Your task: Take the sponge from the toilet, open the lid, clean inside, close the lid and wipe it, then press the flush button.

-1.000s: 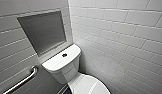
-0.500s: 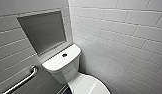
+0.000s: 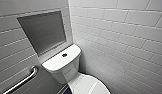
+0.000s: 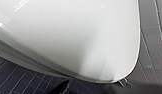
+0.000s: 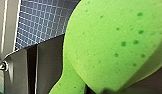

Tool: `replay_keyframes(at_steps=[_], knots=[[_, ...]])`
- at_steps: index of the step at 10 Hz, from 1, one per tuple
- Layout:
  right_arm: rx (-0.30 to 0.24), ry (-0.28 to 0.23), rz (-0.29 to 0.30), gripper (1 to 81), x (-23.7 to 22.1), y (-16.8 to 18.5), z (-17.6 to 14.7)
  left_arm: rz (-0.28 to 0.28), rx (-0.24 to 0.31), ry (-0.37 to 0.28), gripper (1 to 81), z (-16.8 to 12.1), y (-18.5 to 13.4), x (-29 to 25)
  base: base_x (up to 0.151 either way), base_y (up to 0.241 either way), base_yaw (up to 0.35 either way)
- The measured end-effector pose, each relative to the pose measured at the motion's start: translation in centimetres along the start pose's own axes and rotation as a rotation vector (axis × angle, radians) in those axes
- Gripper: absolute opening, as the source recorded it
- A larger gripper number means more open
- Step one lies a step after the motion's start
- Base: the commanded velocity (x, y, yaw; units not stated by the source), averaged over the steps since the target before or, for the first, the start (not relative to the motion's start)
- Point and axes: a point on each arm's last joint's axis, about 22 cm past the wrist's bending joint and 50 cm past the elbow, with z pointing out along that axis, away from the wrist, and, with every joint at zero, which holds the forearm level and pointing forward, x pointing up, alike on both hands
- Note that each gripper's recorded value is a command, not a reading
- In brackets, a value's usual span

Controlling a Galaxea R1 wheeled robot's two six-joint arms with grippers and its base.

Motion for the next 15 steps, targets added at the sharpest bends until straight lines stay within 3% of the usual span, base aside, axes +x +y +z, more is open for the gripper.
replay_keyframes(at_steps=[5, 10, 15], knots=[[0.002, 0.001, 0.001, 1.0, -0.1, -0.3, 0.3, -0.002, -0.02, 0.017, 81.1, 1.1, 1.6, -0.1, 0.0, 0.0, 0.0], [0.001, 0.002, 0.0, 1.0, 0.0, -0.3, 0.3, -0.121, 0.001, 0.031, 81.1, 1.5, 0.9, 0.8, 0.0, 0.0, 0.0], [-0.003, 0.009, -0.005, 1.0, 0.7, -0.2, 0.4, -0.134, -0.026, 0.02, 81.1, 0.6, 1.3, 1.1, 0.0, 0.0, 0.0]])
